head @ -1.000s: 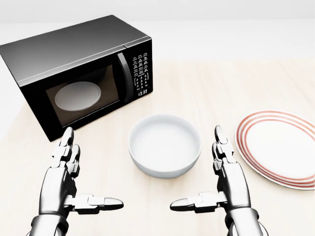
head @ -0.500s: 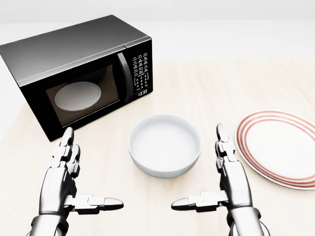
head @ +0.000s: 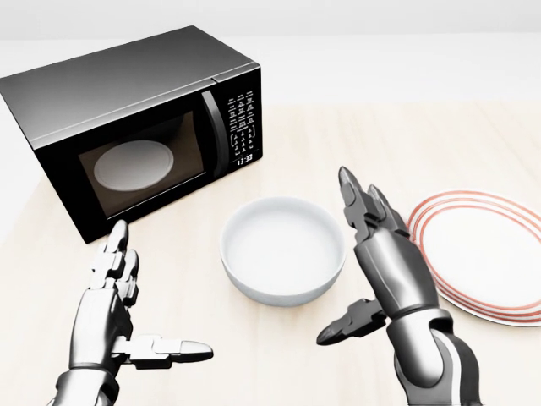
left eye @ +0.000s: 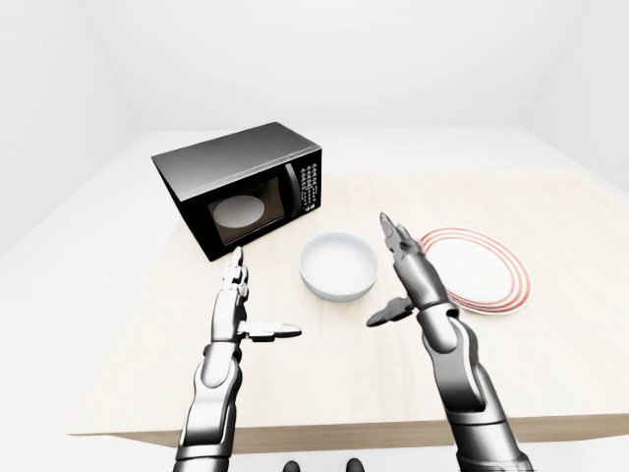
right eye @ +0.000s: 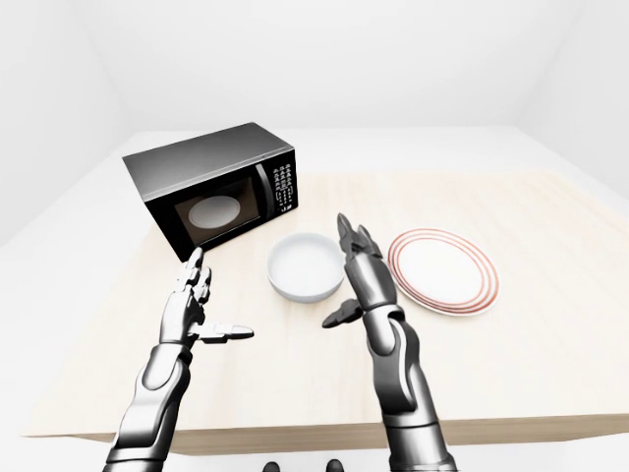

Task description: Pick up the white bowl and put it on the plate.

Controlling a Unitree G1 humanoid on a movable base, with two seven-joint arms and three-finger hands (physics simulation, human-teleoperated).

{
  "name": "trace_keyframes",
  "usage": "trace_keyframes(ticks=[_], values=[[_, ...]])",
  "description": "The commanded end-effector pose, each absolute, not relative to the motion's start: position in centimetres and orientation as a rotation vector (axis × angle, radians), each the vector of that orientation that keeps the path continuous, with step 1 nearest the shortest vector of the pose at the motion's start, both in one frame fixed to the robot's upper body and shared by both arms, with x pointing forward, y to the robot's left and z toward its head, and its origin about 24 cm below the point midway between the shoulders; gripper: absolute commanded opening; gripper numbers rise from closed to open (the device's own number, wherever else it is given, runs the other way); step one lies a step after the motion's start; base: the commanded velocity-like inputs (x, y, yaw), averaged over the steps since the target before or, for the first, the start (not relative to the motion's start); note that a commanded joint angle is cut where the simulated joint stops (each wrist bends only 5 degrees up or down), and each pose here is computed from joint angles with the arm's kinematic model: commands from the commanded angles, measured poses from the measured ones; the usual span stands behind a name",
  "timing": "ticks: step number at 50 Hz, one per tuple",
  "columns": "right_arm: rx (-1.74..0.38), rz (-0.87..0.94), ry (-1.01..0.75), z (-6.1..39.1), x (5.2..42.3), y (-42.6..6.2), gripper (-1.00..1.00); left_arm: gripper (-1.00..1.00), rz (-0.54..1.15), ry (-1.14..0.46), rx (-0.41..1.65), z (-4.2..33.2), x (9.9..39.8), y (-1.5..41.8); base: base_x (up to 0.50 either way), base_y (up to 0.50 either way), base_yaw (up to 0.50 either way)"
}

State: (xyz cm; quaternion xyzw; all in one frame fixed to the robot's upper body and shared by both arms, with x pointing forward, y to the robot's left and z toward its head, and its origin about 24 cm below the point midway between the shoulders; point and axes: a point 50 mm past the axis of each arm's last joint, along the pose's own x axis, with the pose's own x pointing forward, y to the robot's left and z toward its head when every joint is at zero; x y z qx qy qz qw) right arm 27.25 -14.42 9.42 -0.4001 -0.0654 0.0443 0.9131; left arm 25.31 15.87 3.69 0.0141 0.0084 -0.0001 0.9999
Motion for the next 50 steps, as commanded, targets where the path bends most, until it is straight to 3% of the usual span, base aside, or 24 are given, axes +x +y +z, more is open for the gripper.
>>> trace_keyframes(ticks=[1, 17, 50], values=[[-1.087, 0.164, -0.124, 10.0, 28.5, -13.8, 1.00, 1.00, 0.000, 0.020, 0.031, 3.6, 25.4, 15.8, 0.00, 0.00, 0.00], [-1.243, 0.362, -0.099, 9.5, 28.6, -12.2, 1.00, 1.00, 0.000, 0.023, 0.032, 3.6, 25.4, 15.8, 0.00, 0.00, 0.00], [-1.462, 0.492, -0.017, 9.9, 30.7, -11.0, 1.00, 1.00, -0.001, 0.024, 0.033, 3.6, 25.4, 15.8, 0.00, 0.00, 0.00]])
